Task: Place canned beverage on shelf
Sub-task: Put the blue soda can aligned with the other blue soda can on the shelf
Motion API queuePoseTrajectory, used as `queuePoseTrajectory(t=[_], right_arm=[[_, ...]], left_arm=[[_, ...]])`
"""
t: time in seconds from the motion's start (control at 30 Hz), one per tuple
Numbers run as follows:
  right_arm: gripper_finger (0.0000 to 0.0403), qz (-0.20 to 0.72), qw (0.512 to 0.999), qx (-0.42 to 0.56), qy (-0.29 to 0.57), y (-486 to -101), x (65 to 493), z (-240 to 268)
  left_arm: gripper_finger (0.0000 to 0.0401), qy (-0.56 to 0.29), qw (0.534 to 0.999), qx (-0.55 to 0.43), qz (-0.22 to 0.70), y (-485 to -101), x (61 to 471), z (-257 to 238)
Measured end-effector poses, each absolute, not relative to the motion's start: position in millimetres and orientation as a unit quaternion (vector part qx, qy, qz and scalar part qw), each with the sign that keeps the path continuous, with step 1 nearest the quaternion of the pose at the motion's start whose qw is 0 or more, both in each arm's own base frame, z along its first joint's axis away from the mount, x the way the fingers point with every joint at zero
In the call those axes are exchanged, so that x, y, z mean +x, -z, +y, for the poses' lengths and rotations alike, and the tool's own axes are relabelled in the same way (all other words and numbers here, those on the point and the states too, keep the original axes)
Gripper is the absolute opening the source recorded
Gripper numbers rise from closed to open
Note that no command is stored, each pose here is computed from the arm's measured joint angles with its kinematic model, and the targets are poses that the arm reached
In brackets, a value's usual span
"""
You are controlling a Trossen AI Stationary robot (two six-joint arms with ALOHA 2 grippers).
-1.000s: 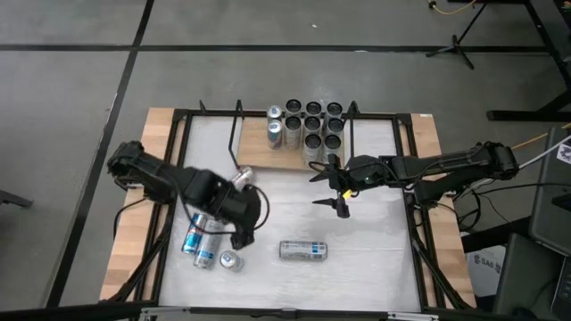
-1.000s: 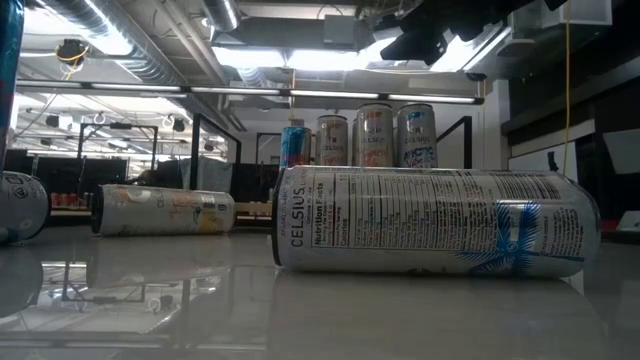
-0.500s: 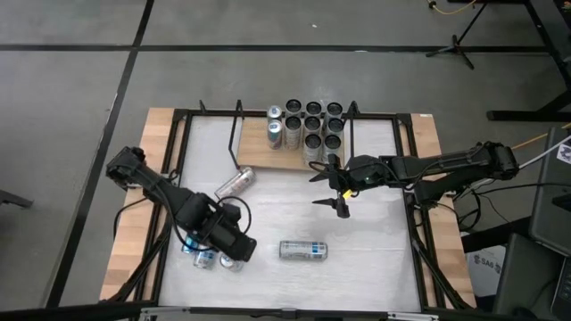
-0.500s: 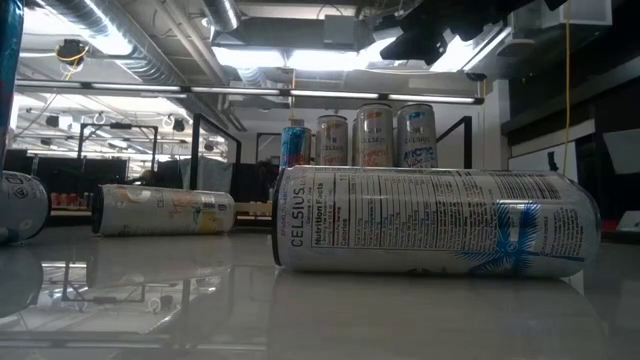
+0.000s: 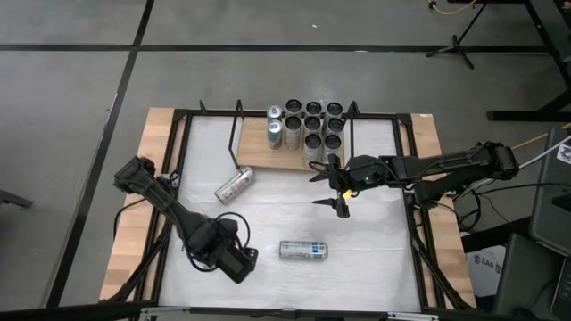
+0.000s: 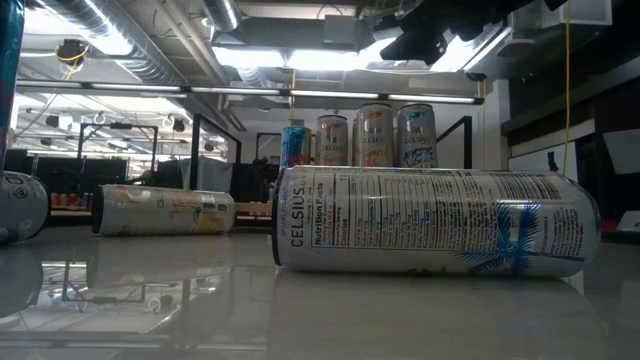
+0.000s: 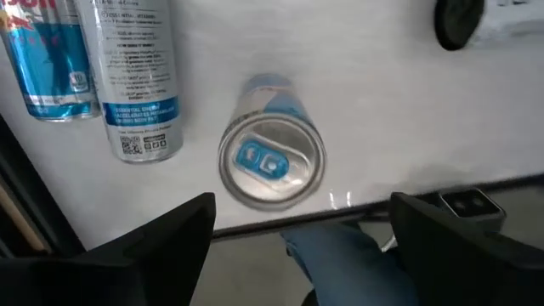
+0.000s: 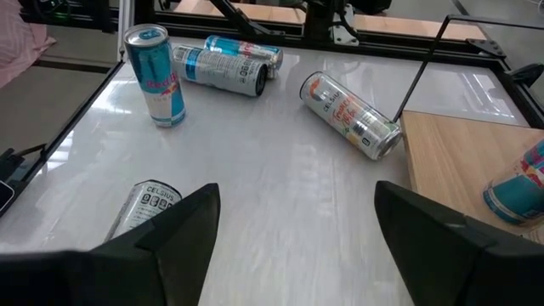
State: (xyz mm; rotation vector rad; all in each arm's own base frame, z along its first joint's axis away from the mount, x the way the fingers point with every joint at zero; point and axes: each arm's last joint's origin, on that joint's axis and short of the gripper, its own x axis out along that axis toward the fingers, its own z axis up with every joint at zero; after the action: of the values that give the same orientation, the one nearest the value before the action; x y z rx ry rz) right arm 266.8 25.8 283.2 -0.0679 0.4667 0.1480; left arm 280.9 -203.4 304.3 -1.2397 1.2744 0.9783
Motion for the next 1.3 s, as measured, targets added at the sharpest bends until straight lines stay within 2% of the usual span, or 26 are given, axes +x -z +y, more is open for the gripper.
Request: queuePoseTrajectory(t=[1.03, 1.3], right_arm=[[0.0303, 0.232, 0.969, -0.034, -0.073, -283, 267, 26], [0.0303, 0.232, 0.969, -0.033, -0.073, -283, 267, 26]], left_arm=[[0.0341, -0.484, 0.508, -0.464, 0.541, -254, 298, -217], [0.0341, -0.532, 0.445, -0.511, 0.508, -254, 298, -218]])
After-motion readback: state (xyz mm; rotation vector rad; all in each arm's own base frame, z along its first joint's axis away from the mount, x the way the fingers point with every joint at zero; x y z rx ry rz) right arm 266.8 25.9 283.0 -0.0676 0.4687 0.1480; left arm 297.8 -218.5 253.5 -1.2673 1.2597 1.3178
